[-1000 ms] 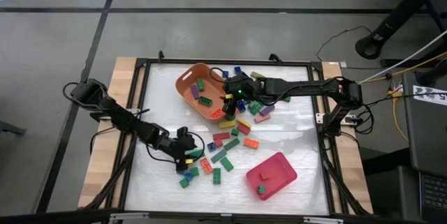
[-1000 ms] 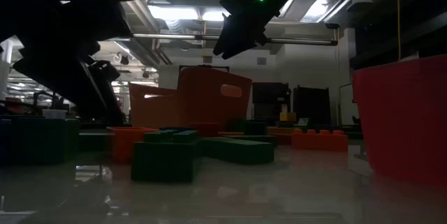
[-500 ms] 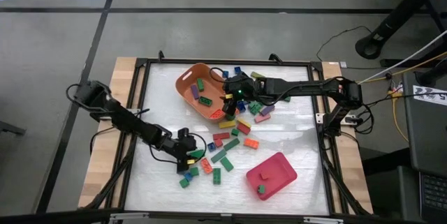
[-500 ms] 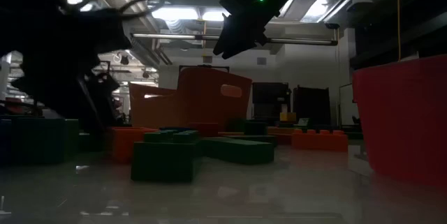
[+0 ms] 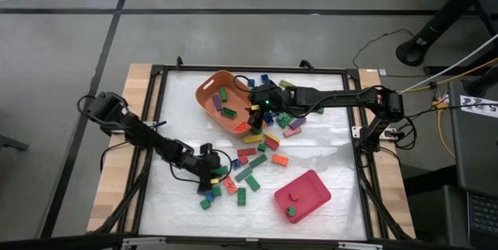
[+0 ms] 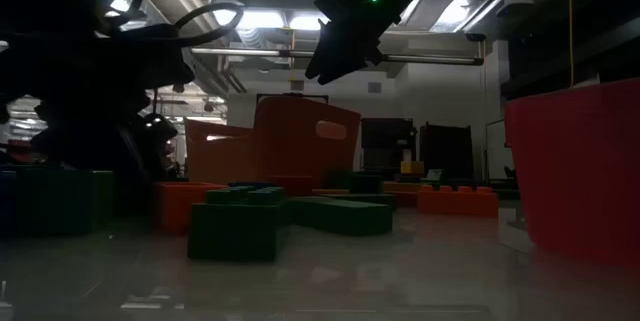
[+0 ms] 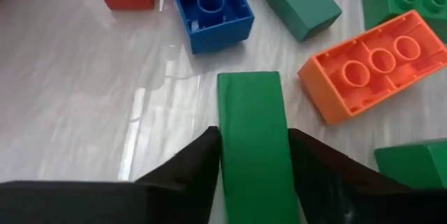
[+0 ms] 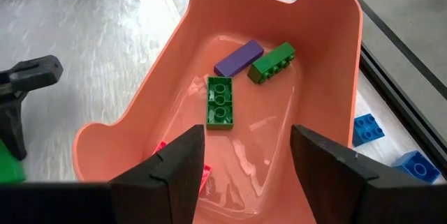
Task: Sort blocks by size
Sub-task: Put the large green block into the orange bin, then put the large orange game piece into the orange bin
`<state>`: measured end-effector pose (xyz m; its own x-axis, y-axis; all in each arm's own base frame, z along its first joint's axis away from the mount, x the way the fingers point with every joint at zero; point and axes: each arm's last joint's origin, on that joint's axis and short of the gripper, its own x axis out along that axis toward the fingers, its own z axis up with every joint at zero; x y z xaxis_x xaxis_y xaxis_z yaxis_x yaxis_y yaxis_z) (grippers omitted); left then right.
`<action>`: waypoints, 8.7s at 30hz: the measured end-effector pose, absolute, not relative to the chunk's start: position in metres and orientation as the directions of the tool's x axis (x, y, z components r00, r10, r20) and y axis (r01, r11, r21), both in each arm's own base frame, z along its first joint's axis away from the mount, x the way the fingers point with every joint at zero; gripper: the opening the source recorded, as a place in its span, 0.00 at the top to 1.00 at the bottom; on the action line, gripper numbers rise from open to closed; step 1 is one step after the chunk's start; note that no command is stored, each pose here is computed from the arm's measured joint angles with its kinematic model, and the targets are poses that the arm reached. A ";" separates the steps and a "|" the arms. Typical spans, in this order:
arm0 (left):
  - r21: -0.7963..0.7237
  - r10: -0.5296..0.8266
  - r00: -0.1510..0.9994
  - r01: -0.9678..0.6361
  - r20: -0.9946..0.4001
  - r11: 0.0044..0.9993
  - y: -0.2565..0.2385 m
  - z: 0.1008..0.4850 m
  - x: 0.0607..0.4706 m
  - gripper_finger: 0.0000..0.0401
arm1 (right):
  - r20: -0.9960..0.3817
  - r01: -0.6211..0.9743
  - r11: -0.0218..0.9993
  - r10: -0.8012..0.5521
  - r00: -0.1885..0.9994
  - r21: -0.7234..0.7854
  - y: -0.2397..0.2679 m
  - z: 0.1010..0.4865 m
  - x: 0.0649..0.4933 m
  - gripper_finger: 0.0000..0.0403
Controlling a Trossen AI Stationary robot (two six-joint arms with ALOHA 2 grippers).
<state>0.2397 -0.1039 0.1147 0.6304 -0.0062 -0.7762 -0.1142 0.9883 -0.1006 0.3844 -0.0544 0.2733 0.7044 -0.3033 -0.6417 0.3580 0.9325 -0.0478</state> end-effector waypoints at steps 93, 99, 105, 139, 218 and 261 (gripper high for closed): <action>0.158 0.507 0.706 -0.500 -0.494 0.851 0.062 0.201 0.234 0.47 | -0.911 0.349 0.929 -0.032 0.411 0.125 0.078 0.167 0.299 0.48; 0.157 0.499 0.706 -0.493 -0.503 0.856 0.061 0.200 0.233 0.47 | -0.929 0.352 0.932 -0.051 0.367 0.088 0.079 0.149 0.303 0.48; 0.156 0.498 0.707 -0.492 -0.502 0.856 0.061 0.200 0.233 0.47 | -0.938 0.357 0.932 -0.069 0.340 0.061 0.080 0.138 0.306 0.48; 0.122 0.227 0.900 -0.195 -0.372 0.973 -0.017 0.236 0.219 0.47 | -0.599 0.139 0.953 -0.280 0.750 -0.270 -0.004 0.262 0.395 0.62; -0.007 -0.349 0.567 0.518 -0.746 0.856 -0.099 0.123 0.286 0.52 | -0.606 0.142 0.989 -0.137 0.784 -0.041 -0.058 0.320 0.341 0.38; 0.331 0.349 0.778 -0.193 -0.522 0.924 0.030 0.252 0.254 0.65 | -0.809 0.050 0.999 -0.015 0.588 0.018 0.046 0.298 0.324 0.38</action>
